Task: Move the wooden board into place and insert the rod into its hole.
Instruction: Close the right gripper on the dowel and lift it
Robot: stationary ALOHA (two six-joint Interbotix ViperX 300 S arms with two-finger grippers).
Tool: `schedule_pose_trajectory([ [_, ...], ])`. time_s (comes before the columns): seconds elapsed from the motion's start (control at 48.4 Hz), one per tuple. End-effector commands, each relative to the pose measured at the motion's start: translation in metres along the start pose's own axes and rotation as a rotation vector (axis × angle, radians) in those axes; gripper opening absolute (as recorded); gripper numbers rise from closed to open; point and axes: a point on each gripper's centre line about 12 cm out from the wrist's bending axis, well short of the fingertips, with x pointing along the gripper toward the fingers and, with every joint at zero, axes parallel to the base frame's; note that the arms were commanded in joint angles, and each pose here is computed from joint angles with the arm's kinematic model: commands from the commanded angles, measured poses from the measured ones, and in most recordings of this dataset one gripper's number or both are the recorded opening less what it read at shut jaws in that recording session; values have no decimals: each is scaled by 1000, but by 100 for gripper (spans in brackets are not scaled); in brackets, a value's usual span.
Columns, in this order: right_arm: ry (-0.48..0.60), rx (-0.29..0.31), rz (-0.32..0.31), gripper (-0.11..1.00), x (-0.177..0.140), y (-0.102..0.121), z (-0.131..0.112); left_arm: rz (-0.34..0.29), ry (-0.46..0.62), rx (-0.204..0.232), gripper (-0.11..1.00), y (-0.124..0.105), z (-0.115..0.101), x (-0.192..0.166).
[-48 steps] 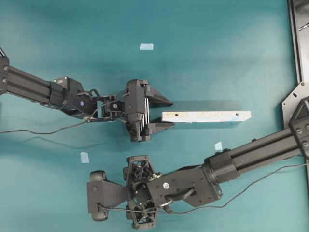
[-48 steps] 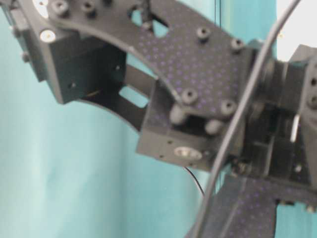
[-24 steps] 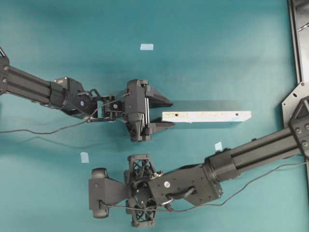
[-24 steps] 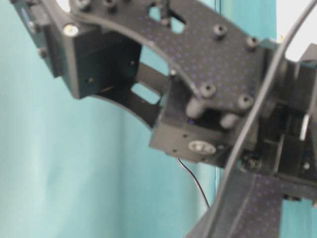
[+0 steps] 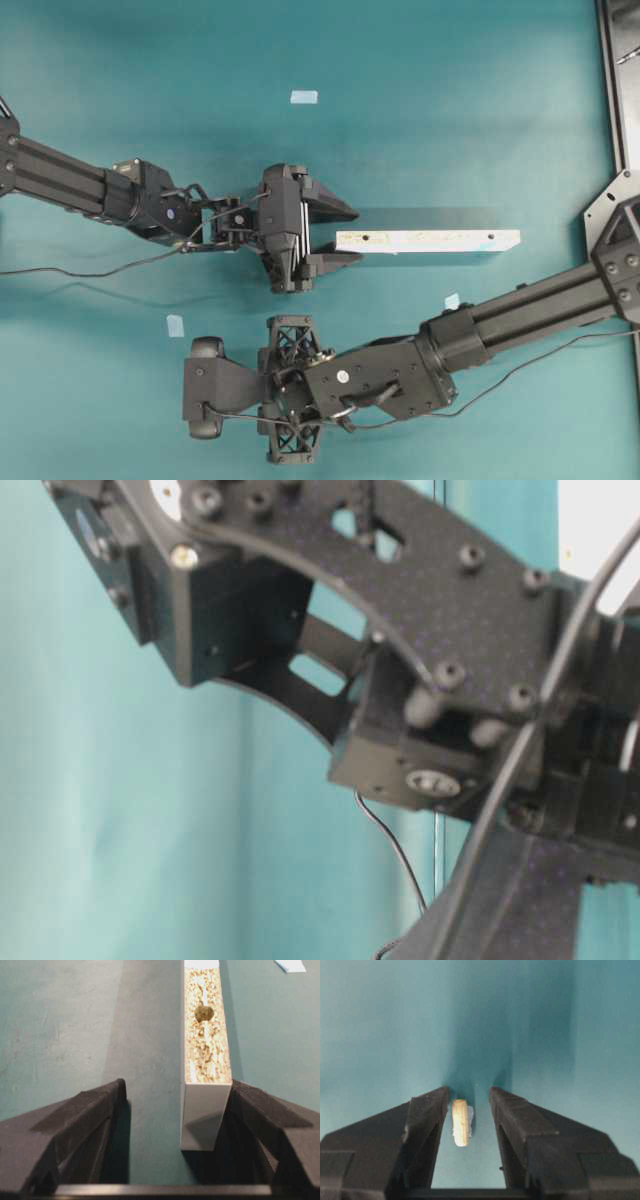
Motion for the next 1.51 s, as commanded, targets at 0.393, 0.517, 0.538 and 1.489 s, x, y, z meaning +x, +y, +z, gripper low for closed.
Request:
schedule_pose_trajectory([
  [0.393,0,12,12,39,-10,4,2,24,23,-10,75,11,-7,0],
  [0.517,-2,1,16,16,-11,9,1,24,23,-10,75,11,-7,0],
  [0.538,-1,1,18,13,-11,10,0,24,23,-10,75,11,-7,0],
  [1.489,-348,-3,38,8,-172,-30,48,23,23,-11,75,11,-5,0],
])
